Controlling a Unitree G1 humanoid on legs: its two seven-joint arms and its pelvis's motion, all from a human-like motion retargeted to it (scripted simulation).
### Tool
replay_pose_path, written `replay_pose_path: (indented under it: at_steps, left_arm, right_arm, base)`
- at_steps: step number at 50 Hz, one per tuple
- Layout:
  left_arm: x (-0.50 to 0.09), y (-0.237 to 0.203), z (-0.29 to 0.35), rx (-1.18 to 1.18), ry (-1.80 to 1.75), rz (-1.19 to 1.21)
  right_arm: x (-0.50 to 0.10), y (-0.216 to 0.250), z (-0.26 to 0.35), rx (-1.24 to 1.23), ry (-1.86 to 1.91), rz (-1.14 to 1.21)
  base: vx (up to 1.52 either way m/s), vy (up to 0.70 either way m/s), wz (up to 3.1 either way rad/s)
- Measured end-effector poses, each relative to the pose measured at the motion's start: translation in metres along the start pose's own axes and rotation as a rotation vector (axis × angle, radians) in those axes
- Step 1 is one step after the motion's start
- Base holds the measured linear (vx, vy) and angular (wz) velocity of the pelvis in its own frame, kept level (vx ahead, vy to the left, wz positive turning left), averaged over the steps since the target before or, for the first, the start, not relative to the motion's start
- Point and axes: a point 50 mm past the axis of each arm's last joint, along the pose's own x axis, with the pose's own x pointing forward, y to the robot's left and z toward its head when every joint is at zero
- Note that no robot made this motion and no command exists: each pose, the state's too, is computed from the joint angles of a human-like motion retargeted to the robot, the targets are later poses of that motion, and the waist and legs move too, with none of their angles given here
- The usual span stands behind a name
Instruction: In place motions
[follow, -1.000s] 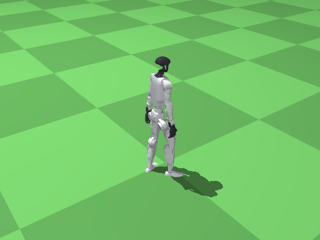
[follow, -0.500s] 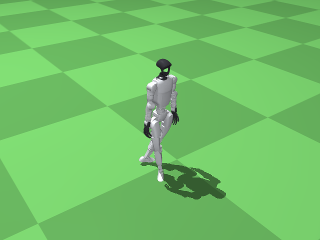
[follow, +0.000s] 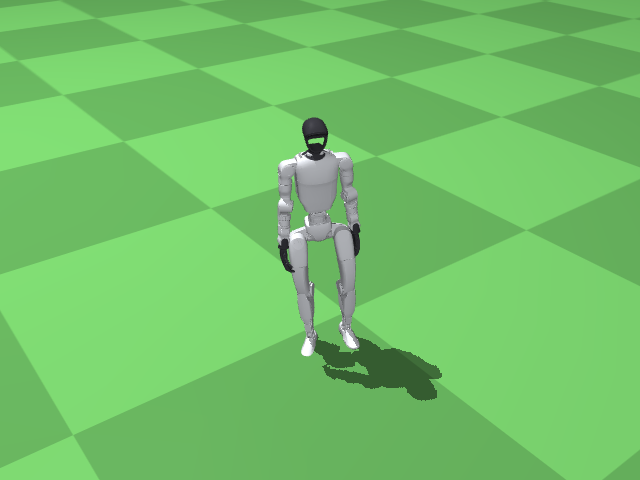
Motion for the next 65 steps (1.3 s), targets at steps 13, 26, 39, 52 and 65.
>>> replay_pose_path:
  at_steps: [13, 26, 39, 52, 65]
  left_arm:
    - [-0.006, 0.003, -0.041, 0.022, 0.137, -0.009]
    - [-0.007, 0.018, -0.036, -0.038, 0.111, 0.049]
    - [-0.006, 0.007, -0.041, 0.048, 0.132, 0.006]
    - [-0.007, 0.02, -0.036, 0.097, 0.132, 0.045]
    - [-0.002, 0.021, 0.006, 0.134, -0.02, 0.041]
  right_arm:
    - [-0.006, -0.002, -0.051, 0.196, 0.159, -0.061]
    - [-0.012, 0.004, -0.085, 0.144, 0.278, -0.044]
    - [-0.007, -0.002, -0.063, 0.127, 0.189, -0.038]
    - [-0.007, 0.004, -0.061, 0.133, 0.189, -0.018]
    - [-0.004, -0.002, -0.039, -0.03, 0.153, -0.008]
  base:
    - [0.29, 0.22, -0.81]
    - [0.18, 0.07, -0.19]
    - [0.04, 0.02, 0.07]
    - [-0.02, -0.1, 1.28]
    - [-0.12, -0.17, 1.43]
